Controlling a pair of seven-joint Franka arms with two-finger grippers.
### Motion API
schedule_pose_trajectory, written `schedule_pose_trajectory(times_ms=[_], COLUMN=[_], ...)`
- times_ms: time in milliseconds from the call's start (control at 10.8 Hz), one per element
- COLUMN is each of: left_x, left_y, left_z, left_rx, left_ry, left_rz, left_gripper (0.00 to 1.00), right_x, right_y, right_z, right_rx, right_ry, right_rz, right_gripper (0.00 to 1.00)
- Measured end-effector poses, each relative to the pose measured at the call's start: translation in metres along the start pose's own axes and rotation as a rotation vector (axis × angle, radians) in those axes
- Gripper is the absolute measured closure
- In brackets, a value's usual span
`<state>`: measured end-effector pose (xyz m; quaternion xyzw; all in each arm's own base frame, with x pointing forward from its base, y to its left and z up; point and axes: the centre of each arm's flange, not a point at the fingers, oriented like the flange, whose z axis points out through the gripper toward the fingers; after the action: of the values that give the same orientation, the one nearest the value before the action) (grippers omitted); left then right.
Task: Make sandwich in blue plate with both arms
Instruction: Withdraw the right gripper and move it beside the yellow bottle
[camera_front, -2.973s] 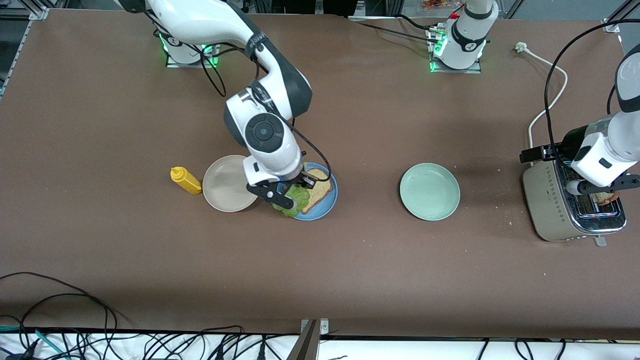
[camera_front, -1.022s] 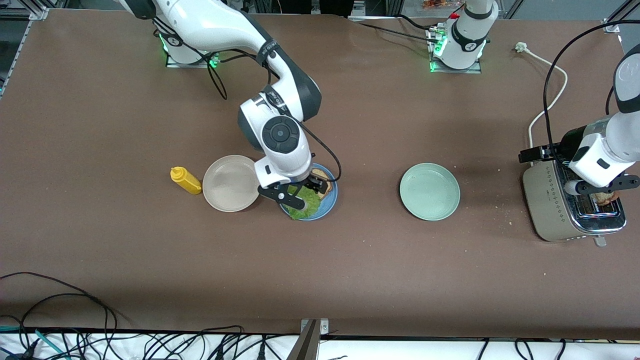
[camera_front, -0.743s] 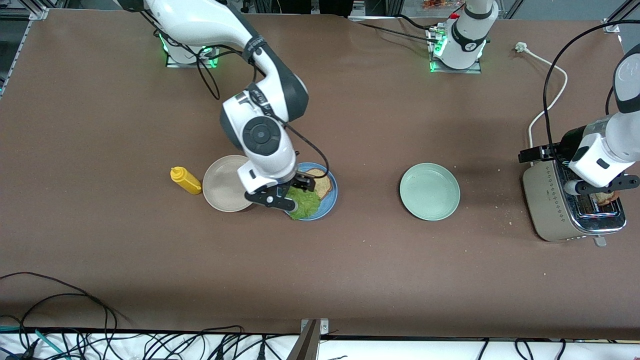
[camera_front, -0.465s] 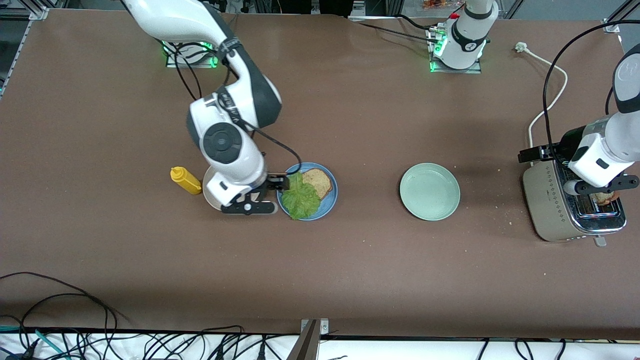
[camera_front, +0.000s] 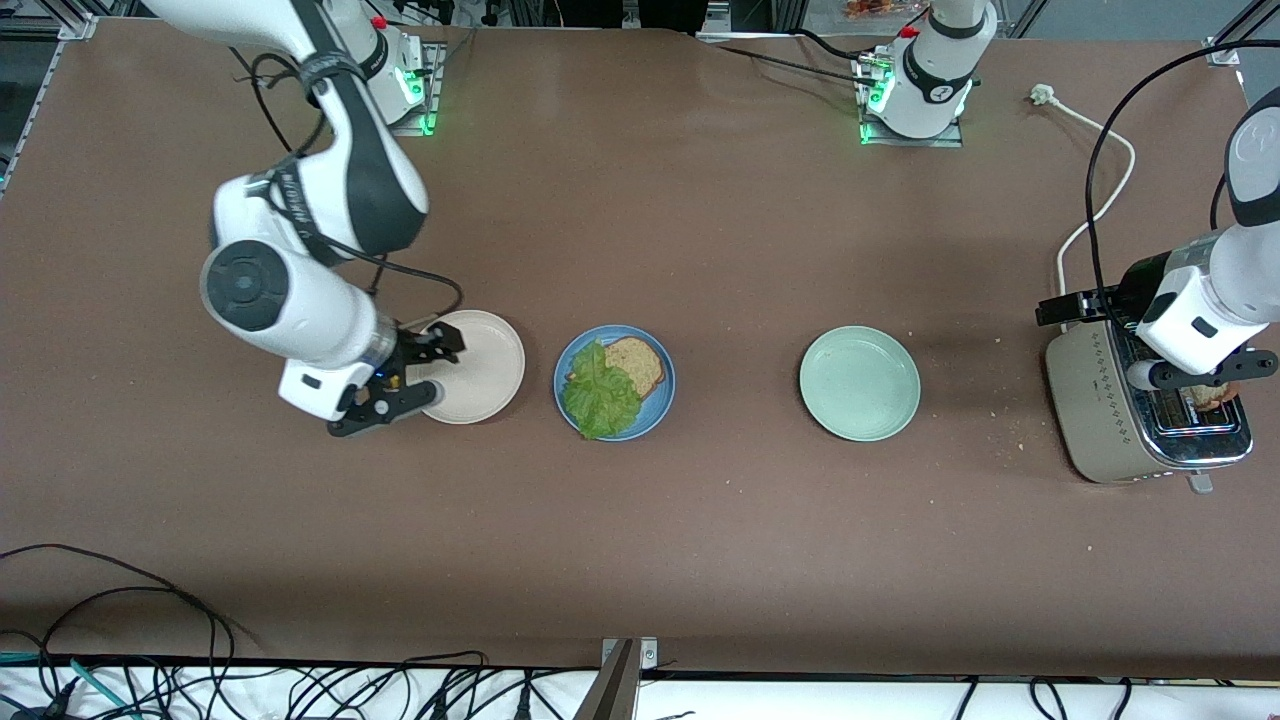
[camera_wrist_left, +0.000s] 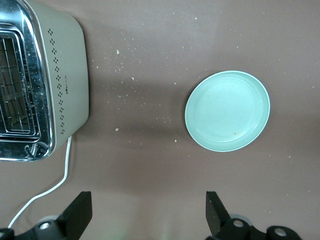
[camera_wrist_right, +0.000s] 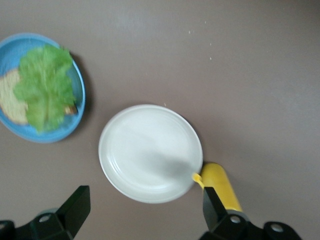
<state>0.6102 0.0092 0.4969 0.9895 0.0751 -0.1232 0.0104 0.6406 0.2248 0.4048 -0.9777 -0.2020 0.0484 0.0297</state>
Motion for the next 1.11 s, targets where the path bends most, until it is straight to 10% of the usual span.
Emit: schedule_pose_trajectory(times_ms=[557, 1115], left_x=[0.001, 0.002], left_y=[0.0, 0.0], left_z=[0.002, 0.004], left_rx=[0.0, 0.0], left_ry=[-0.003, -0.008], left_rz=[0.0, 0.001], left_gripper=[0.0, 0.0], right_x=[-0.059, -0.104], right_y=[0.126, 0.208], right_z=[-0.032, -0.02], right_rx=[0.09, 0.237], right_ry=[-0.085, 0.009], right_rz=[-0.454, -0.831], right_gripper=[0.0, 0.0])
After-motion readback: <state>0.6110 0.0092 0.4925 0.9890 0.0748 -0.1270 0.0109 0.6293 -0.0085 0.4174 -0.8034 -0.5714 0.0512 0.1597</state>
